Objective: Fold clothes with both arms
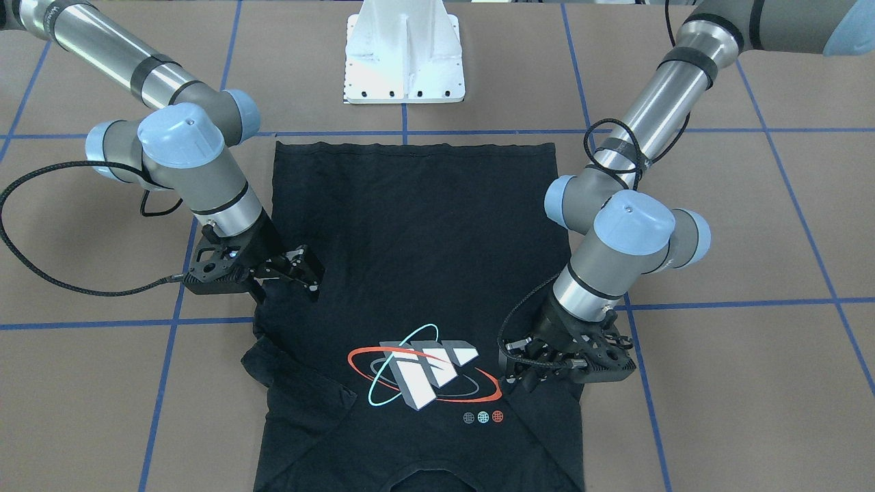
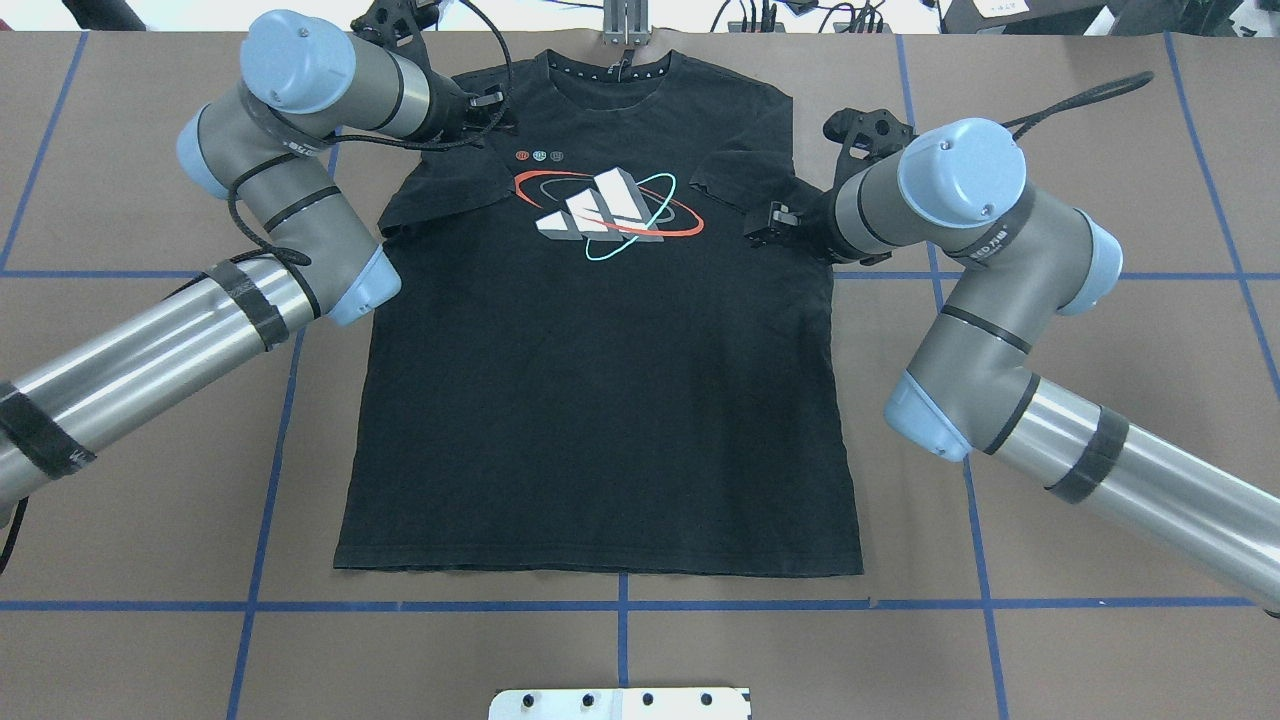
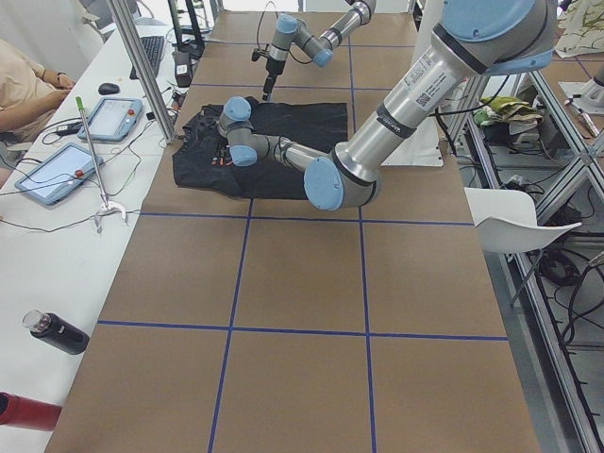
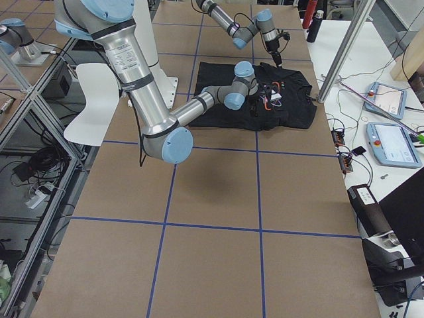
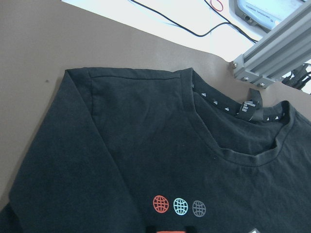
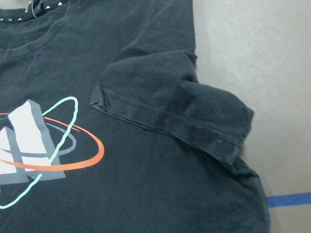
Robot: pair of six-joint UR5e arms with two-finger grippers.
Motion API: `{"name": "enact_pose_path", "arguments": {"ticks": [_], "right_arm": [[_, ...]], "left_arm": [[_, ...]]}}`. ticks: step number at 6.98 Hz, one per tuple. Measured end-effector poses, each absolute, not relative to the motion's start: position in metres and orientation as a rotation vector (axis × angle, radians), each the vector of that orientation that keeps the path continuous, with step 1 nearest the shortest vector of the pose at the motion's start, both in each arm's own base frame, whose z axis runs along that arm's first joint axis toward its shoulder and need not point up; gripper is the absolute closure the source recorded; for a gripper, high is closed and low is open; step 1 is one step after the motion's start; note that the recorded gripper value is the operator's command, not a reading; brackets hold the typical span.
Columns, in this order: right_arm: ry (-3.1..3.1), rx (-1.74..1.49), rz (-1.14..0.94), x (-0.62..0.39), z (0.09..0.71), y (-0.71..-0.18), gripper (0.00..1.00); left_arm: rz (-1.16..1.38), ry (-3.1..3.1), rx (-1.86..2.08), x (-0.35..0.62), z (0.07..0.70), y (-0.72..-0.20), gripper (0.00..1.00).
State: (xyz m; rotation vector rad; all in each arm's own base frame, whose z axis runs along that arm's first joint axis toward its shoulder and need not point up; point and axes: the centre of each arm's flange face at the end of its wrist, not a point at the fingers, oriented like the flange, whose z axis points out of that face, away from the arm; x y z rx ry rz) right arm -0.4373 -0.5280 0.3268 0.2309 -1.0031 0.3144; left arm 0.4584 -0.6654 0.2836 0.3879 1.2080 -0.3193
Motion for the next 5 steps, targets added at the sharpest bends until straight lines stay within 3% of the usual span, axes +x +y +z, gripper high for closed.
{"name": "enact_pose_path", "arguments": {"ticks": [4, 5], "right_arm": [[-1.042, 0.001, 0.649, -0.422, 0.360, -0.390, 0.02], [-1.035, -0.046, 0.719, -0.425, 0.367, -0.357, 0.07]], "left_arm": [[-0.279, 1.397, 0.288, 0.394, 0.256, -0.558, 0.01], [-0.296, 1.422, 0.248, 0.385, 0.252, -0.545, 0.01]]}}
